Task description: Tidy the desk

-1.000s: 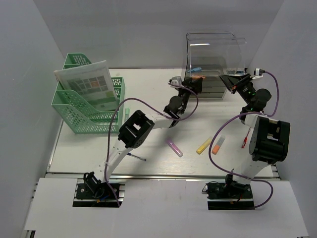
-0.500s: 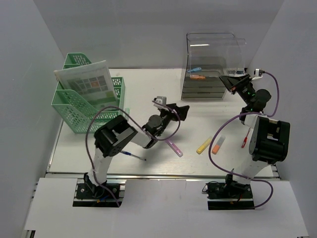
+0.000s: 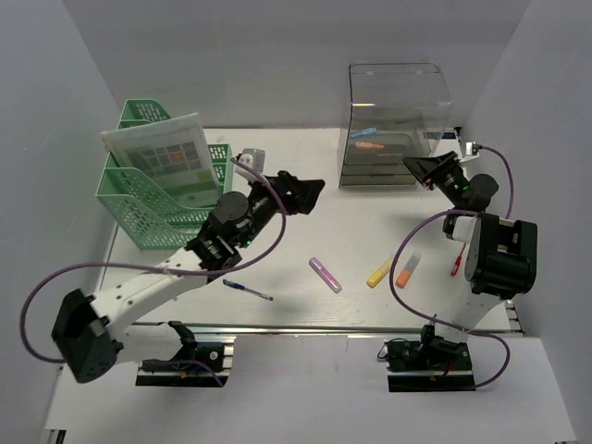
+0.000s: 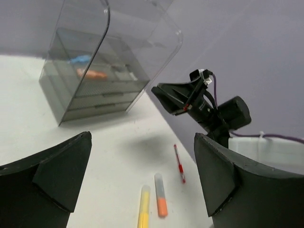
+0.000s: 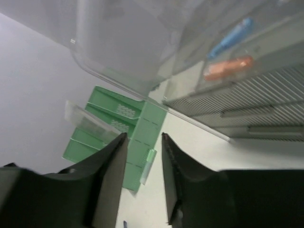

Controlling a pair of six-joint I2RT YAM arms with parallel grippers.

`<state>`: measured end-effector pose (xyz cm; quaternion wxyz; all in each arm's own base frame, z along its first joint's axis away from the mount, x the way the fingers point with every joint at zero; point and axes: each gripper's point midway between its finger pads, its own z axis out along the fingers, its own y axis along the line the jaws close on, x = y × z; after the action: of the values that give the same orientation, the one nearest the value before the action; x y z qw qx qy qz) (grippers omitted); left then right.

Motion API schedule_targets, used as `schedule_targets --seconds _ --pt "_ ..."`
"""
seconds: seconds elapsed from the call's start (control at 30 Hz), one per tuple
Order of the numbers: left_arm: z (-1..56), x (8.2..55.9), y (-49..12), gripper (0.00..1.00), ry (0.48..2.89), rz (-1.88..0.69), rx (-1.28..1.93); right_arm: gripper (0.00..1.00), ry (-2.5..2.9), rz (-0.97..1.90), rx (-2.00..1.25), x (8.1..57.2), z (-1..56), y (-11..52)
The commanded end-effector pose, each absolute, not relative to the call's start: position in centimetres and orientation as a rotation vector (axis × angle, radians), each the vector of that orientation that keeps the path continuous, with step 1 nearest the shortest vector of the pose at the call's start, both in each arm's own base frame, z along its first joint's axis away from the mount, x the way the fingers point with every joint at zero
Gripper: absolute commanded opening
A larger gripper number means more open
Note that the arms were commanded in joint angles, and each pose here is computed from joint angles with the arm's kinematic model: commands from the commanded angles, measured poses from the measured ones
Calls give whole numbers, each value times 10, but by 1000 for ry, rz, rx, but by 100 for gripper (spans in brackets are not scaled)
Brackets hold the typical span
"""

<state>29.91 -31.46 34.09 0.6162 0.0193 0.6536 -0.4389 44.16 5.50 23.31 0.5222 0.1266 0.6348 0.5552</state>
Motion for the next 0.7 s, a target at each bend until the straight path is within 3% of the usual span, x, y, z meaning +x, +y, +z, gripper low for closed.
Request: schedule_targets --seconds 0.0,0.1,0.27,0.33,0.37,0.4,0.43,0.5,0.53,0.6,0.63,0.67 --pt "284 278 -285 98 1777 -865 66 42 1561 1275 274 443 211 53" --pt "282 266 -269 98 1815 -831 61 49 1601 1238 253 445 202 53" --pt "255 263 -248 98 2000 -621 150 48 1748 1097 131 446 194 52" --pt "237 263 -244 98 2105 -523 183 42 1788 865 20 455 192 42" --pt "231 265 -241 97 2138 -484 197 22 1844 800 31 456 186 37" --pt "220 266 -244 92 2176 -461 227 6 1846 642 11 463 187 22" --pt "213 264 -245 84 2198 -459 260 0 1858 605 0 463 186 23" --pt "198 256 -248 52 2227 -501 316 0 1861 592 -10 463 182 22" --pt "201 257 -253 45 2196 -550 321 0 1870 641 12 462 179 27" --pt "200 248 -261 28 2188 -644 336 12 1900 764 46 462 167 37" --pt "202 246 -262 29 2173 -692 305 17 1914 837 104 462 163 44" --pt "203 243 -265 31 2165 -731 300 30 1899 898 99 463 158 50"
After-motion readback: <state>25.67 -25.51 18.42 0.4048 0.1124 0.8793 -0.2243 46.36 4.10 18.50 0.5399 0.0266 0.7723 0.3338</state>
